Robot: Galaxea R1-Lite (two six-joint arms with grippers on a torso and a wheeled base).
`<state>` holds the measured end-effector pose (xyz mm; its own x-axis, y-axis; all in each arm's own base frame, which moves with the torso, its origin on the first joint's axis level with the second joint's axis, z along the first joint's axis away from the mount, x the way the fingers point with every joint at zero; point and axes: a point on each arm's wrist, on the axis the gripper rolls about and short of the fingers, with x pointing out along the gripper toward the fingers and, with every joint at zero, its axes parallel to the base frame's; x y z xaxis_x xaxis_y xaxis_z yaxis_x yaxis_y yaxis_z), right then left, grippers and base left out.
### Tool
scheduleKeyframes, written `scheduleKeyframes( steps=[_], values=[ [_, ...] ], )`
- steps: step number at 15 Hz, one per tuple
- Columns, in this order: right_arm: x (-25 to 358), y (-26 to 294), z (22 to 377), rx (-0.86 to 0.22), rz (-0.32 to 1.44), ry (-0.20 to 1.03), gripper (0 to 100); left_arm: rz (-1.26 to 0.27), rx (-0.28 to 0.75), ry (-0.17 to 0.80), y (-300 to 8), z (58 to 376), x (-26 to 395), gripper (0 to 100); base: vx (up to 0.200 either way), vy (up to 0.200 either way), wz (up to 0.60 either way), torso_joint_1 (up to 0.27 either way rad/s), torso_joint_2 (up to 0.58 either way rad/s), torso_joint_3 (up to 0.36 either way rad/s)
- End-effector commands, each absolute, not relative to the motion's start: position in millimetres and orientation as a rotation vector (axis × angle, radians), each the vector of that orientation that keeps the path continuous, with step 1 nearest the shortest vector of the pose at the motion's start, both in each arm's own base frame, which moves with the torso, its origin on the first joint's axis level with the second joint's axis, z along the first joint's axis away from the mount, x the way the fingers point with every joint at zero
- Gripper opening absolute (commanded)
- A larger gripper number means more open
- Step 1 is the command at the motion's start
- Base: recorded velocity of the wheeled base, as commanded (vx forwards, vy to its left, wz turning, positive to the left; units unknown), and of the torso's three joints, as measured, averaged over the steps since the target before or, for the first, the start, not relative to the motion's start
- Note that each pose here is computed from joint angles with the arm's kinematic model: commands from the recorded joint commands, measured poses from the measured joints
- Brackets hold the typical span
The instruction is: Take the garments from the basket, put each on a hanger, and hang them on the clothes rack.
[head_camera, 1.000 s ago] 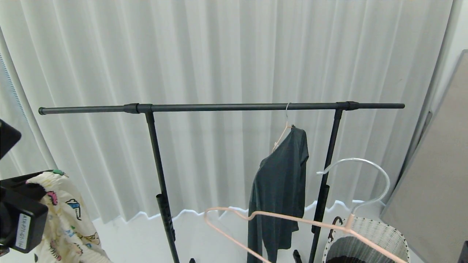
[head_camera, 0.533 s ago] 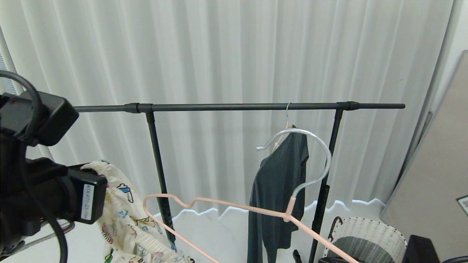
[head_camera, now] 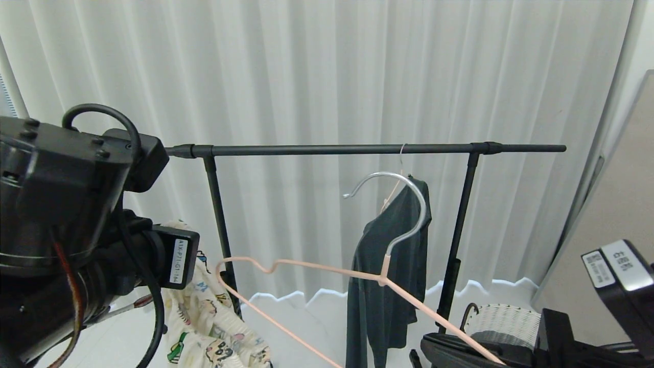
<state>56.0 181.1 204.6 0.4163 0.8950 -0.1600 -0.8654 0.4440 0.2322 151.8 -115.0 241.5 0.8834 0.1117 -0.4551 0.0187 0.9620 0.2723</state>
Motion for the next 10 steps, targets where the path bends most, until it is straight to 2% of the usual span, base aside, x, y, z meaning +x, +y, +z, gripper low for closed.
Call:
scheduleKeyframes(
  steps=[1, 10],
  values=[
    [55.4, 180.5, 207.2, 0.128, 1.132, 0.271, 0, 0.081, 0.281, 0.503, -114.0, 238.2, 159.1, 0, 0.0, 0.0, 0.0, 0.0, 0.0, 0.0],
    [55.4, 184.5, 216.7, 0.149, 1.182, 0.253, 0, 0.136, 0.258, 0.501, -104.4, 241.5, 164.8, 0, 0.0, 0.0, 0.0, 0.0, 0.0, 0.0]
  ],
)
